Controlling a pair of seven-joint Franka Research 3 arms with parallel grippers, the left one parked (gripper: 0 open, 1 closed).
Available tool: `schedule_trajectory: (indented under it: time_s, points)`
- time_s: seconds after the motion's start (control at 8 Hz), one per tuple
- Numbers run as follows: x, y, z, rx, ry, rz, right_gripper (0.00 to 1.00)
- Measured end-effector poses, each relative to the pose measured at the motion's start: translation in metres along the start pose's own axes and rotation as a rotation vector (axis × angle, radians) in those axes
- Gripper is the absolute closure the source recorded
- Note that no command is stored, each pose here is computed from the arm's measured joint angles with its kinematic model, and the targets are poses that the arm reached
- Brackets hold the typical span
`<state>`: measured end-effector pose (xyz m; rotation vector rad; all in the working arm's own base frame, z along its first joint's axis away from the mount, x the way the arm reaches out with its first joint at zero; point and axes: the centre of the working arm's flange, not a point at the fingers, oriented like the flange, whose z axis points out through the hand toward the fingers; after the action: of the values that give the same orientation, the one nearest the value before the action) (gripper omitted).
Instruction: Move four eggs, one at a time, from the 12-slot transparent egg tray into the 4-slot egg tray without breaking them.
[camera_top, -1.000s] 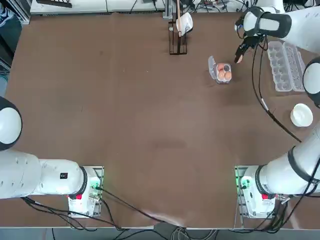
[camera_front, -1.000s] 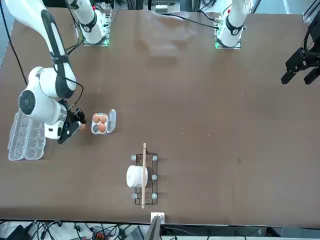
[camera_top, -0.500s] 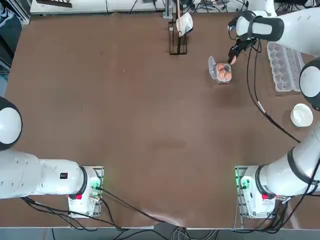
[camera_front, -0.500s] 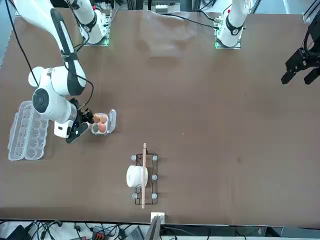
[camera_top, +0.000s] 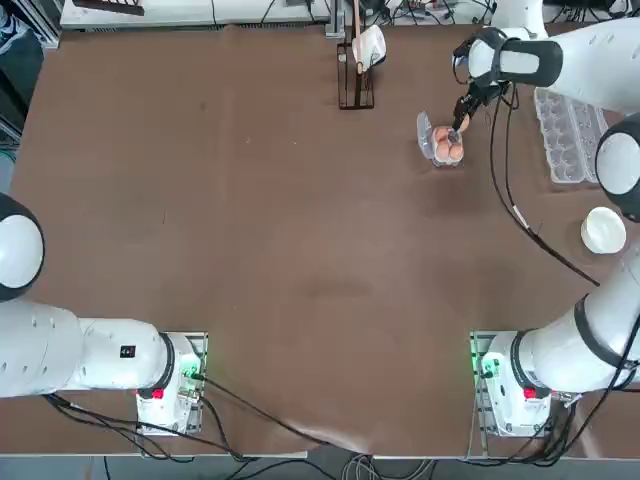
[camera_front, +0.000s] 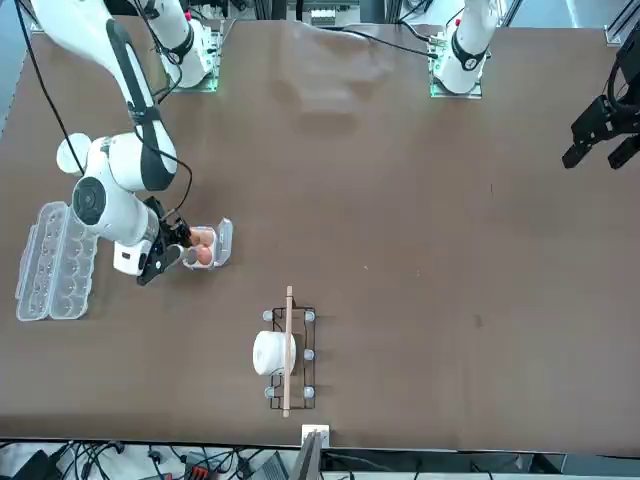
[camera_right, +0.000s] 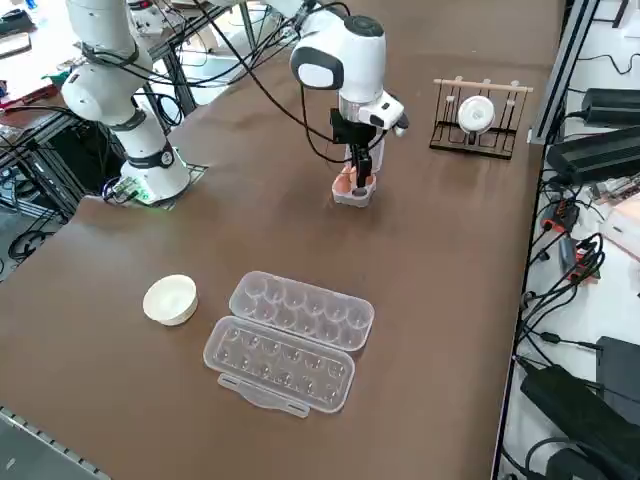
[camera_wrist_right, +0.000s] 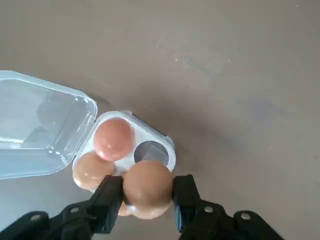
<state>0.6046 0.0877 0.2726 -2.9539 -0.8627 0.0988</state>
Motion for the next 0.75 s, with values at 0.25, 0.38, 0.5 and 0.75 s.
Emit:
schedule_trajectory:
  time_s: [0.25, 0.38, 0.5, 0.75]
  points:
    - [0.000, -0.002, 0.007, 0.002, -0.005, 0.002, 0.42]
    - [0.002, -0.006, 0.008, 0.002, -0.006, 0.006, 0.42]
    - [0.003, -0.010, 0.009, 0.002, -0.008, 0.010, 0.42]
    - [0.005, -0.014, 0.010, 0.001, -0.009, 0.009, 0.42]
